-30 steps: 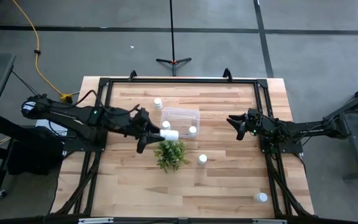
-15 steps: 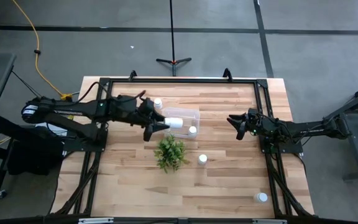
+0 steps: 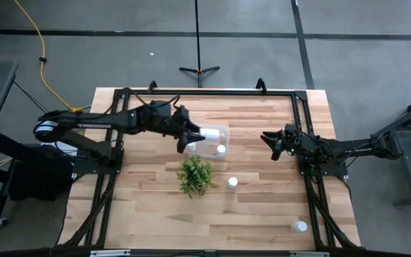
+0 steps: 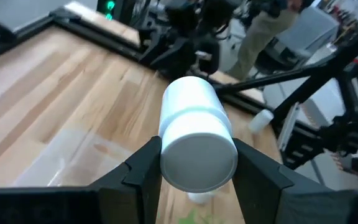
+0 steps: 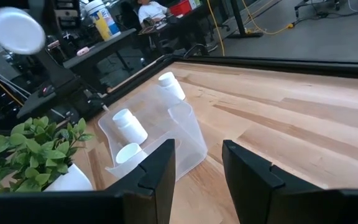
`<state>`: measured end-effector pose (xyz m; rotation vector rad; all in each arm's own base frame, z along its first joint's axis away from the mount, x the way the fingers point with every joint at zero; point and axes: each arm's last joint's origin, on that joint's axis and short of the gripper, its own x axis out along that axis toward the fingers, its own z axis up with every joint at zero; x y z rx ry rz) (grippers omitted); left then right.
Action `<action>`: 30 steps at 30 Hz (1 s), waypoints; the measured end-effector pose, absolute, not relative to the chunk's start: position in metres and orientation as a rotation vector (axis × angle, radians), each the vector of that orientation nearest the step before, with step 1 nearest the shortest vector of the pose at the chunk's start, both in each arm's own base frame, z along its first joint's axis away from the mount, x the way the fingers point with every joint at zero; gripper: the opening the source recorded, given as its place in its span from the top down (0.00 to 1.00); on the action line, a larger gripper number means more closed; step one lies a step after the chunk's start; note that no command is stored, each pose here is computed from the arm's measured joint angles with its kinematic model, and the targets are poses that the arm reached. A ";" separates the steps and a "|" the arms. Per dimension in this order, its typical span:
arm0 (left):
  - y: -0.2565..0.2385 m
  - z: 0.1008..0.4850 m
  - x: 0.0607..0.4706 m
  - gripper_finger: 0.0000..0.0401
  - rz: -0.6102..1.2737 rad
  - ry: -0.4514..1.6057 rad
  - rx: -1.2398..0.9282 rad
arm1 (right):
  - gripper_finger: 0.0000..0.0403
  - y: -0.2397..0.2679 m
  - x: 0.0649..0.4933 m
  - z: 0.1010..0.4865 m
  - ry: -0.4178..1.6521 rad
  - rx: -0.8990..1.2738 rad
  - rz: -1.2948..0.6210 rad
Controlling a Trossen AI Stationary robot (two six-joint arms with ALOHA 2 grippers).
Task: Pick and place pill bottles into a basket
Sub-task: Put the white pill bottle in the transparent bin
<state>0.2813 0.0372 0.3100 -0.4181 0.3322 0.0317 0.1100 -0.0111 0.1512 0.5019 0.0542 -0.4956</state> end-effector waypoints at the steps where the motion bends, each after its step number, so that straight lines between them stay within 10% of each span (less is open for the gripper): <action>1: 0.039 0.307 0.283 0.51 0.036 0.342 -0.421 | 0.69 -0.011 0.110 0.151 0.054 0.505 -0.496; 30: 0.067 0.328 0.336 0.51 0.031 0.774 -0.121 | 0.69 -0.011 0.110 0.151 0.056 0.517 -0.493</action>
